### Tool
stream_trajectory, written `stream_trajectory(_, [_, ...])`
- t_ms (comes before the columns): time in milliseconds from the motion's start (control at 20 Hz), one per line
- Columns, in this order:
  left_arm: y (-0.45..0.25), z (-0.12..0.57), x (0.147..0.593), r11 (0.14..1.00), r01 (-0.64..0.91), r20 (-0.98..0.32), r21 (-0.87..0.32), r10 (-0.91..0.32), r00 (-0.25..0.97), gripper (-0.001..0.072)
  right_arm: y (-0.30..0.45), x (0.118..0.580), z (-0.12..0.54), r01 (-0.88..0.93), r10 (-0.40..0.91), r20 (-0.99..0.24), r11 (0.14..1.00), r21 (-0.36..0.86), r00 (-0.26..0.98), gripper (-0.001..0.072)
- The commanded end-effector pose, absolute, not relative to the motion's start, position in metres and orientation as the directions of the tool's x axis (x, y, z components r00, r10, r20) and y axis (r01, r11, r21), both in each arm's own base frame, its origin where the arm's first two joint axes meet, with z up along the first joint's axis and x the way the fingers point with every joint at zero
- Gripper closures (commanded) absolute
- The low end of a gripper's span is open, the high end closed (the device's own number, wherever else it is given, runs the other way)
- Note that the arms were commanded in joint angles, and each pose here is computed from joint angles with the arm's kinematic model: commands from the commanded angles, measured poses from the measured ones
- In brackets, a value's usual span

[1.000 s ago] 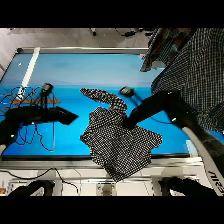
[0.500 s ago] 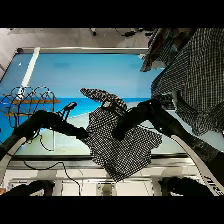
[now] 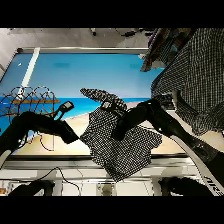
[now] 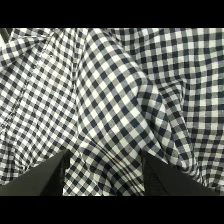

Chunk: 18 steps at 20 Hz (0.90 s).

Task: Fold the clothes and pants, and hang the long-sleeved shirts on hangers.

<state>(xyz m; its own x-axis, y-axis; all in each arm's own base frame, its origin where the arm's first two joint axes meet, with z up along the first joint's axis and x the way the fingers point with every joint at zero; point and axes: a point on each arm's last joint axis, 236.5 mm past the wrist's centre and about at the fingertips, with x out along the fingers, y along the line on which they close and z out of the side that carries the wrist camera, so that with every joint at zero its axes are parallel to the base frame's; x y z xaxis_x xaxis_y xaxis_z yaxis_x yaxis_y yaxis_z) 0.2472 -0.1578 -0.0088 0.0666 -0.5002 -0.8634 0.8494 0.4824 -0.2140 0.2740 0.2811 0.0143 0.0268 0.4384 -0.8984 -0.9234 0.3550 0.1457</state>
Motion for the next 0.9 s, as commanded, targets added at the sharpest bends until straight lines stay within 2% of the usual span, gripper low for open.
stream_trajectory(0, [-0.152,-0.027,0.245,0.318,0.947,-0.885,-0.037,-0.451,0.117,0.0112,0.281,0.274,0.014,-0.922,0.439,-0.898,0.358,0.149,0.025,0.0177])
stream_trajectory(150, [-0.165,-0.059,0.259,0.335,0.94,-0.877,0.064,-0.43,0.213,0.0113,0.284,0.272,0.015,-0.91,0.45,-0.893,0.377,0.17,0.019,0.0176])
stream_trajectory(300, [-0.195,-0.058,0.29,0.331,0.914,-0.816,0.234,-0.444,0.37,0.0113,0.295,0.264,0.02,-0.895,0.487,-0.873,0.385,0.224,-0.009,0.0176])
stream_trajectory(450, [-0.221,-0.047,0.323,0.35,0.848,-0.717,0.398,-0.458,0.526,0.0116,0.305,0.245,0.02,-0.908,0.483,-0.874,0.339,0.245,-0.056,0.0176])
stream_trajectory(500, [-0.223,-0.043,0.336,0.372,0.817,-0.681,0.442,-0.454,0.575,0.0222,0.309,0.237,0.019,-0.915,0.475,-0.877,0.317,0.25,-0.074,0.0176])
stream_trajectory(550, [-0.222,-0.038,0.345,0.393,0.791,-0.654,0.469,-0.447,0.61,0.0533,0.309,0.23,0.018,-0.922,0.461,-0.883,0.297,0.249,-0.09,0.0177])
stream_trajectory(600, [-0.218,-0.031,0.353,0.416,0.766,-0.628,0.489,-0.441,0.641,0.0681,0.306,0.228,0.015,-0.927,0.439,-0.894,0.29,0.237,-0.091,0.0177])
stream_trajectory(700, [-0.209,-0.007,0.365,0.487,0.721,-0.578,0.494,-0.435,0.69,0.0681,0.295,0.231,0.017,-0.922,0.418,-0.905,0.312,0.228,-0.082,0.0178])
stream_trajectory(850, [-0.204,0.05,0.372,0.642,0.651,-0.481,0.405,-0.456,0.749,0.0682,0.303,0.246,0.057,-0.908,0.542,-0.84,0.358,0.216,0.014,0.0178])
